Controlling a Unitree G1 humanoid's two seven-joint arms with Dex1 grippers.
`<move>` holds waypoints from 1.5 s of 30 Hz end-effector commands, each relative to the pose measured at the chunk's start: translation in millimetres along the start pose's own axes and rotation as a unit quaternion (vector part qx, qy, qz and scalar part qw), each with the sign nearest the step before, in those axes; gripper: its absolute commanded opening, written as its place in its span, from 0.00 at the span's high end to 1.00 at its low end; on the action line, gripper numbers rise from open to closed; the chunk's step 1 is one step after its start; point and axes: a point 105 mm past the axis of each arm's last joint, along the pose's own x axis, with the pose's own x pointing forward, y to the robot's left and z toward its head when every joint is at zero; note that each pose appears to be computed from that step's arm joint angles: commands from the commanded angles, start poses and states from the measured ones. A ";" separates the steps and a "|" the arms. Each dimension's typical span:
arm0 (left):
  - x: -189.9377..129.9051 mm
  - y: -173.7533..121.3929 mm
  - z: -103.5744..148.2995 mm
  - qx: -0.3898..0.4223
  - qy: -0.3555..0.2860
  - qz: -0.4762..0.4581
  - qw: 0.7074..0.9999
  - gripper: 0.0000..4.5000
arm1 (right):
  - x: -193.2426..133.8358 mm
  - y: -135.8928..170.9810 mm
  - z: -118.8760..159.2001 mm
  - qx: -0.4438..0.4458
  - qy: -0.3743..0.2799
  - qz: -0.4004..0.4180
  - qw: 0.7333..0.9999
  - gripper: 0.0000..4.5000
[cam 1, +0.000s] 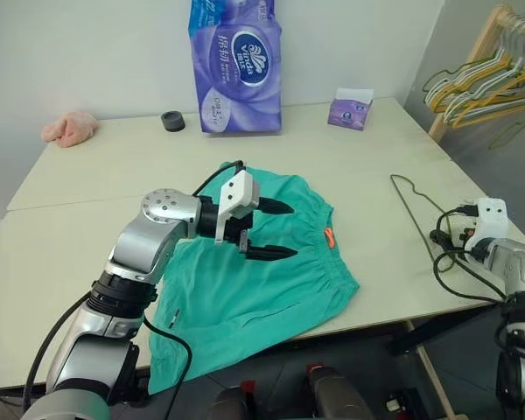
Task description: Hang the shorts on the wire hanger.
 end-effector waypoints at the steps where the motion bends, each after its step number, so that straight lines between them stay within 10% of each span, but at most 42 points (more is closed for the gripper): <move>1: -2.7 3.9 8.3 0.024 -0.002 0.007 1.000 0.00 | 5.4 -11.1 -17.9 0.015 0.049 -0.016 0.999 0.21; 11: -8.0 4.1 6.6 0.012 0.003 0.020 1.000 0.00 | 14.6 -9.3 -26.7 -0.034 0.051 -0.045 0.997 0.99; 24: -68.2 62.5 -12.7 -0.031 0.043 0.203 0.978 0.00 | -30.1 78.7 64.8 -0.198 -0.147 0.113 0.962 1.00; 33: -99.5 66.5 -16.6 -0.175 0.009 0.207 0.963 0.00 | -80.5 174.7 74.1 -0.460 -0.270 0.229 0.815 1.00; 45: -87.7 28.2 -46.8 -0.188 0.091 0.119 0.971 0.00 | -125.2 239.3 81.4 -0.581 -0.368 0.295 0.664 1.00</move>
